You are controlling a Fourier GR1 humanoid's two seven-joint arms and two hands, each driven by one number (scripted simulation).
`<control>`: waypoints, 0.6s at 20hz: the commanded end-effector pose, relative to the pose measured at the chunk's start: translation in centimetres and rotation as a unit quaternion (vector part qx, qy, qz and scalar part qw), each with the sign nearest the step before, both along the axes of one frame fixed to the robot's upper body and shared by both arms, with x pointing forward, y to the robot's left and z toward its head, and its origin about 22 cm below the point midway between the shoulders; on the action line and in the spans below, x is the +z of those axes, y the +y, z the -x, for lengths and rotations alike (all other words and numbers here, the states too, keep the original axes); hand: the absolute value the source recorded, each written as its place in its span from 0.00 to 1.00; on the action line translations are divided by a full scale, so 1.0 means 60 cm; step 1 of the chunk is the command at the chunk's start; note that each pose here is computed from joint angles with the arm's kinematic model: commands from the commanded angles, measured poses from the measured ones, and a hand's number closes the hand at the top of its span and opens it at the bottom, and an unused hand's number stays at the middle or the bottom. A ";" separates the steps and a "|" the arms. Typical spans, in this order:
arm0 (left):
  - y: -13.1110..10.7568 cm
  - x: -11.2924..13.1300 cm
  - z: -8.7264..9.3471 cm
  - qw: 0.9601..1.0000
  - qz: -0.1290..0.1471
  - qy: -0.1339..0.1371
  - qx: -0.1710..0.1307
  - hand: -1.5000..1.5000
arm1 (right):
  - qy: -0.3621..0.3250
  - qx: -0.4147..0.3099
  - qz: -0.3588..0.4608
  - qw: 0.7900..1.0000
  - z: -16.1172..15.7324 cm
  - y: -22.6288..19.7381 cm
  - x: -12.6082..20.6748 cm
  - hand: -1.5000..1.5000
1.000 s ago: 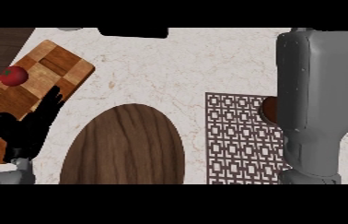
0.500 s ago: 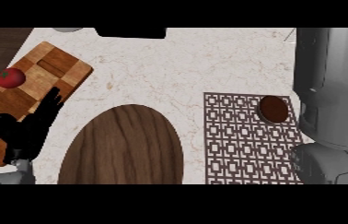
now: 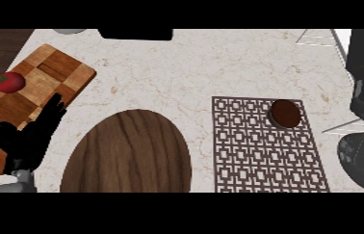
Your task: Pick the bell pepper from the placemat and place it in the tiered shelf
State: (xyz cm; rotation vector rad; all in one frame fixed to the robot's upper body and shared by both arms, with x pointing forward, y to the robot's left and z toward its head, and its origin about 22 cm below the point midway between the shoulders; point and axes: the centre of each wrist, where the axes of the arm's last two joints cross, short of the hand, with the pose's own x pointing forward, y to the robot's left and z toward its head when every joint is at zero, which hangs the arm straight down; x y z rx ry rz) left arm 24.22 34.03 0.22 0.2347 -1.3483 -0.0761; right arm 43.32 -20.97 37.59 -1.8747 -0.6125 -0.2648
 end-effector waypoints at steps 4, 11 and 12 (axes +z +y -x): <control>-0.002 -0.011 0.018 1.000 0.004 0.001 0.002 0.50 | 0.016 -0.106 -0.049 0.993 -0.009 -0.037 0.015 1.00; -0.003 -0.015 0.027 1.000 0.007 -0.004 0.009 0.50 | 0.038 -0.127 -0.042 0.990 -0.007 -0.139 -0.023 1.00; 0.007 0.006 0.012 1.000 0.001 -0.001 0.008 0.50 | 0.032 -0.125 -0.042 0.991 -0.012 -0.138 -0.034 1.00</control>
